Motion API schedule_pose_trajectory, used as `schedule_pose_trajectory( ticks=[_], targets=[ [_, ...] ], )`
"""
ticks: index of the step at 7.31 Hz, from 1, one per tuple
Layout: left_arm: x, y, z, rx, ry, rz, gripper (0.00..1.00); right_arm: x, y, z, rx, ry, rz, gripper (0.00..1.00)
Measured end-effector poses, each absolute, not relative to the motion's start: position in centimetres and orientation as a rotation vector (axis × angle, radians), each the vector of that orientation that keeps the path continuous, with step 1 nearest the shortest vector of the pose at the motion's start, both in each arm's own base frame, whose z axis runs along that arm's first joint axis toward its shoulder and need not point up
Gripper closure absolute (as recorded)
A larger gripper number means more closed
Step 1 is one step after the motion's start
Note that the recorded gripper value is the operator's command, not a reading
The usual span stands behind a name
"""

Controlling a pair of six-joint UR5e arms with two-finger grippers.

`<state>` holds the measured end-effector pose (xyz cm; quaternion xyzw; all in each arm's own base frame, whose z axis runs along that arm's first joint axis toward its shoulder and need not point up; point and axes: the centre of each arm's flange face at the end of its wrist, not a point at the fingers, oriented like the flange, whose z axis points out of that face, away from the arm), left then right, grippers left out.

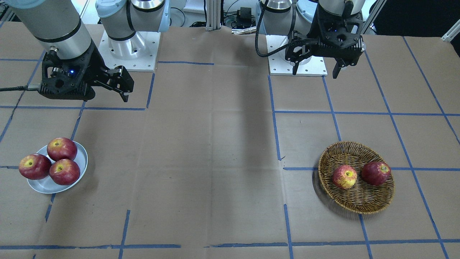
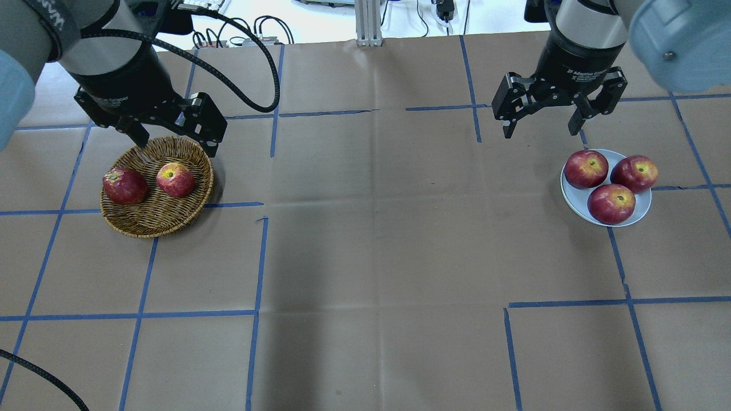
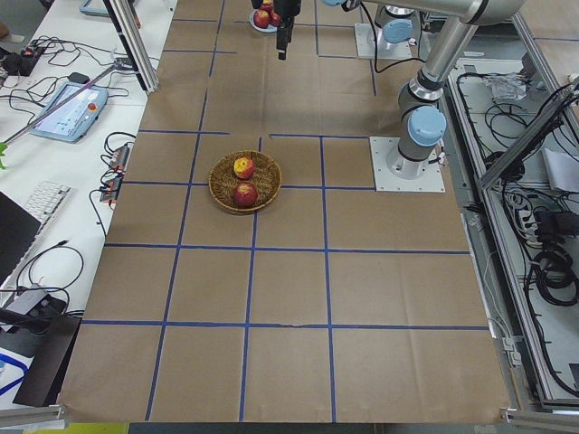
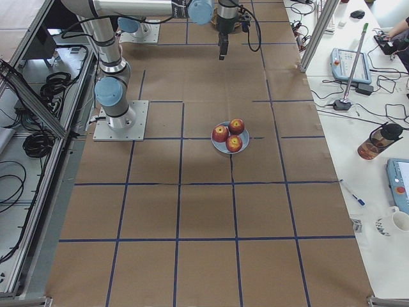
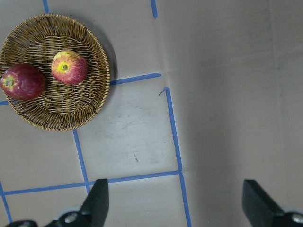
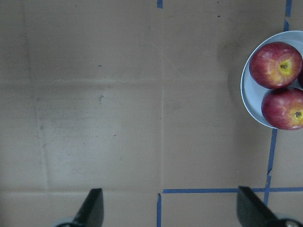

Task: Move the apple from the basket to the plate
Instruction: 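Lower the left gripper into the basket over the yellow-red apple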

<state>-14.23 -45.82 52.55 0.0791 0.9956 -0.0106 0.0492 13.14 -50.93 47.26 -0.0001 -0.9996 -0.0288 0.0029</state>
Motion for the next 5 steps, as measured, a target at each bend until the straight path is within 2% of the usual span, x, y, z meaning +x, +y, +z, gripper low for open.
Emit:
schedule_pose_trajectory(
  ticks=[3, 5],
  targets=[
    [-9.5, -48.4, 49.4, 0.293, 3.035, -0.011, 0.01, 13.1, -50.9, 47.3, 0.000, -3.134, -0.090, 0.00],
    [-5.0, -51.0, 44.1, 0.411, 3.036, -0.053, 0.01, 13.1, -50.9, 47.3, 0.000, -3.134, -0.088, 0.00]
  ],
)
